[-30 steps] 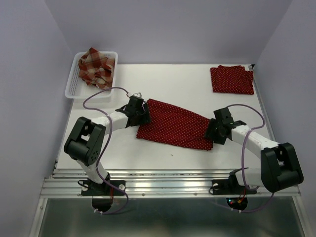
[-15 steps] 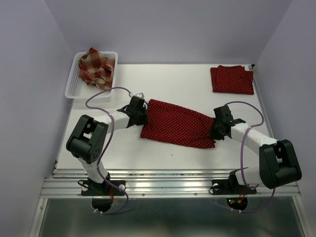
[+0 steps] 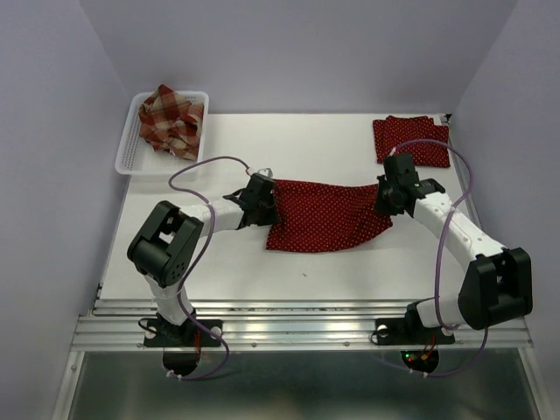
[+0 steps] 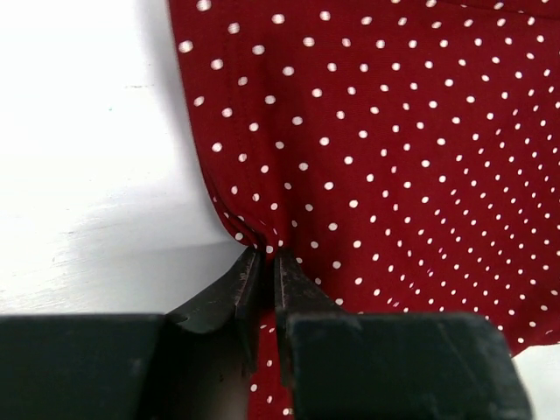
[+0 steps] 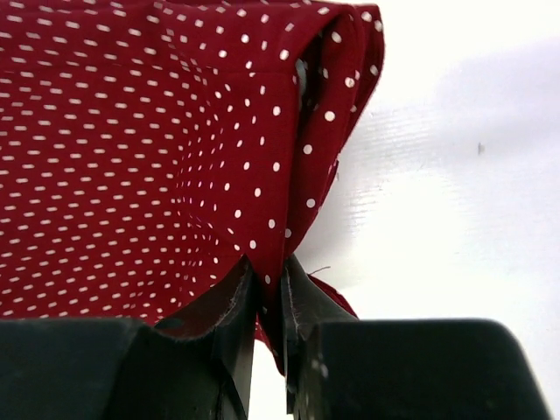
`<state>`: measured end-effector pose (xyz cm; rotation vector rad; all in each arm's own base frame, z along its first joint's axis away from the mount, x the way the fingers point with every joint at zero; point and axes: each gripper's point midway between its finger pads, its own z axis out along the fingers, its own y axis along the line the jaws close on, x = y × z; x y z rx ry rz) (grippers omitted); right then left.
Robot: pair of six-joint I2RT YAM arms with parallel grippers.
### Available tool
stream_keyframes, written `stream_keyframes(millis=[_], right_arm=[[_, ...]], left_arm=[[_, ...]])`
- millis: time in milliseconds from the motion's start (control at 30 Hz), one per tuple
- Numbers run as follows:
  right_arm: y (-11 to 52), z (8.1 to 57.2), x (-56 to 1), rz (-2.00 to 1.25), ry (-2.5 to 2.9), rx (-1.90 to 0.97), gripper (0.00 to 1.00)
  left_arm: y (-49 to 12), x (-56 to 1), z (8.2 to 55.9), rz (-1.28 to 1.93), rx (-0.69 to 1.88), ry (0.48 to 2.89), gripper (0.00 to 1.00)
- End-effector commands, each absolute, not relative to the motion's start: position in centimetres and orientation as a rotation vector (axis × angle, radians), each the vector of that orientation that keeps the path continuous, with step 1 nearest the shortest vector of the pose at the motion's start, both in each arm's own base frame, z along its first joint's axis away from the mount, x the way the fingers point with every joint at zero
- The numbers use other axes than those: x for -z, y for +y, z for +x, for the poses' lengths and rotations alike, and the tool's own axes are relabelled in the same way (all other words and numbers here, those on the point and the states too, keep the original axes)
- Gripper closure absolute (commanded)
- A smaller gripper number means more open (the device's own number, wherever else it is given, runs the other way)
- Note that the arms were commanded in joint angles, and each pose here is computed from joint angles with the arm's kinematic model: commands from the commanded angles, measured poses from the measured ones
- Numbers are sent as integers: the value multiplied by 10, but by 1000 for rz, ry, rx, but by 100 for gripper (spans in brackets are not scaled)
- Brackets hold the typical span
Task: Fold and stack the skirts
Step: Fold the skirt
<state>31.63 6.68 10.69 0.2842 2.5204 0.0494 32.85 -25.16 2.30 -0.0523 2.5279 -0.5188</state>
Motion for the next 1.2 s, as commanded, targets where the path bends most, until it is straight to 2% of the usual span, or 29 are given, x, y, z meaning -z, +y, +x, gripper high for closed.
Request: stream_keyframes(millis=[0, 333, 767, 1167], right_arm=[[76, 322, -140, 195, 2506, -27, 99], [135, 322, -164, 15, 2507, 21, 99], [239, 320, -167, -246, 2514, -51, 99], [305, 317, -157, -276, 2496, -392, 99]], left_arm=[[-254, -26, 330, -143, 513, 2533, 92], [-229, -37, 325, -273, 384, 2509, 92], [-235, -36, 323, -293, 451, 2500, 92], [-241, -31, 321, -308, 495, 2503, 93]])
